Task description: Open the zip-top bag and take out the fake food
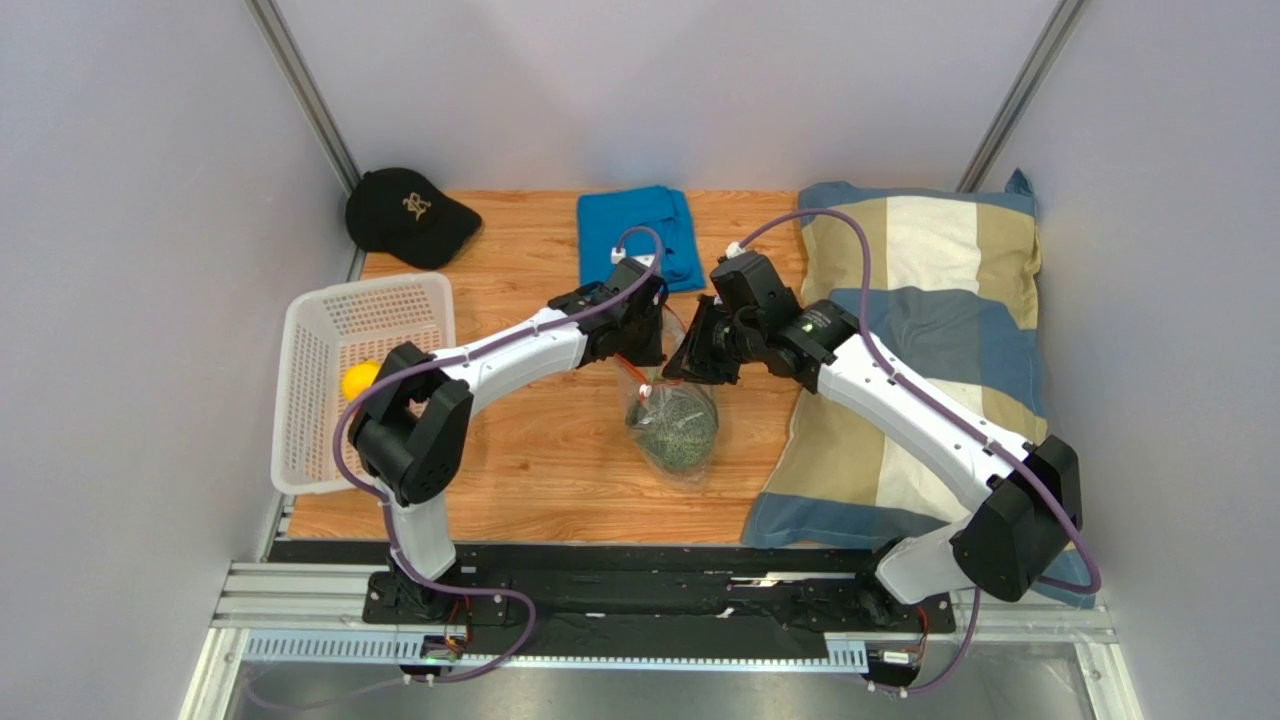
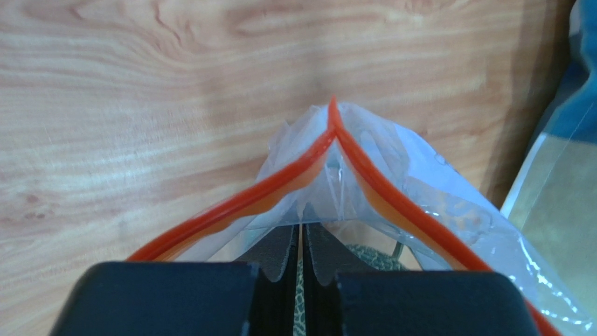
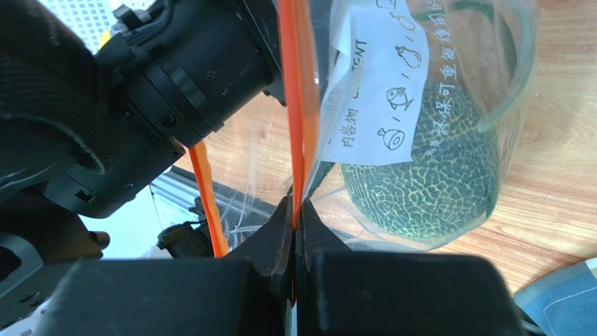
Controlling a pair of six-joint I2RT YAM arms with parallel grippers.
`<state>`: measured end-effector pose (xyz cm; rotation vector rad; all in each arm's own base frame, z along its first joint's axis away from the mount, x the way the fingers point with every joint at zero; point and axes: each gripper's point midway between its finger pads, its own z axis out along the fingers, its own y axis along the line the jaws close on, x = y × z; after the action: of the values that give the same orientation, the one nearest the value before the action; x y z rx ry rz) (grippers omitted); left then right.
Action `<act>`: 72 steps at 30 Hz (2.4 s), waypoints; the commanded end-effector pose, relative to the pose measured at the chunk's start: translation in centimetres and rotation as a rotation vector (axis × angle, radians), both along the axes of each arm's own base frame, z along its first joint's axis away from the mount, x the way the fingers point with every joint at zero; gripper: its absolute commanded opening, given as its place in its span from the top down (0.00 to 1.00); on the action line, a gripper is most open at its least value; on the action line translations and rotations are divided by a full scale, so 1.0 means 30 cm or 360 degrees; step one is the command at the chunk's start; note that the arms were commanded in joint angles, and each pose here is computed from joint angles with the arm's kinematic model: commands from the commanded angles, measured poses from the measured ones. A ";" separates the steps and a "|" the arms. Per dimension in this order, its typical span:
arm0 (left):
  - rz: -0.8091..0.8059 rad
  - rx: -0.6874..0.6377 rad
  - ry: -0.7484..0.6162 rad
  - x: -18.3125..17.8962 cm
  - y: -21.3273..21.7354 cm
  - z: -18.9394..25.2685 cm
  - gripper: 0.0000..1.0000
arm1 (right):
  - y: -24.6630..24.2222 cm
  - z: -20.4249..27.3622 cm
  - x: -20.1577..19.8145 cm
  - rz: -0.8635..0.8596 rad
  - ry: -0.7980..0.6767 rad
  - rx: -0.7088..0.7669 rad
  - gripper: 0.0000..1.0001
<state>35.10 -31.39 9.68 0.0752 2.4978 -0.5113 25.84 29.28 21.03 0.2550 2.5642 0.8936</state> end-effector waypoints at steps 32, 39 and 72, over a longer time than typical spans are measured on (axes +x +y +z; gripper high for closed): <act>-0.0218 0.0395 -0.0094 0.018 0.080 -0.013 0.85 | -0.019 0.080 -0.021 0.0047 -0.0049 0.0083 1.00; -0.0138 0.0615 -0.0112 0.031 0.155 -0.028 0.72 | -0.012 0.074 -0.016 0.0061 -0.0050 0.0073 1.00; -0.0418 0.1069 -0.0002 -0.062 0.134 -0.011 0.90 | -0.182 0.142 0.021 -0.0121 -0.0308 -0.0320 1.00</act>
<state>32.80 -29.70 9.36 0.6499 2.5793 0.1081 26.01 24.12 22.21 0.2000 2.5219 0.5644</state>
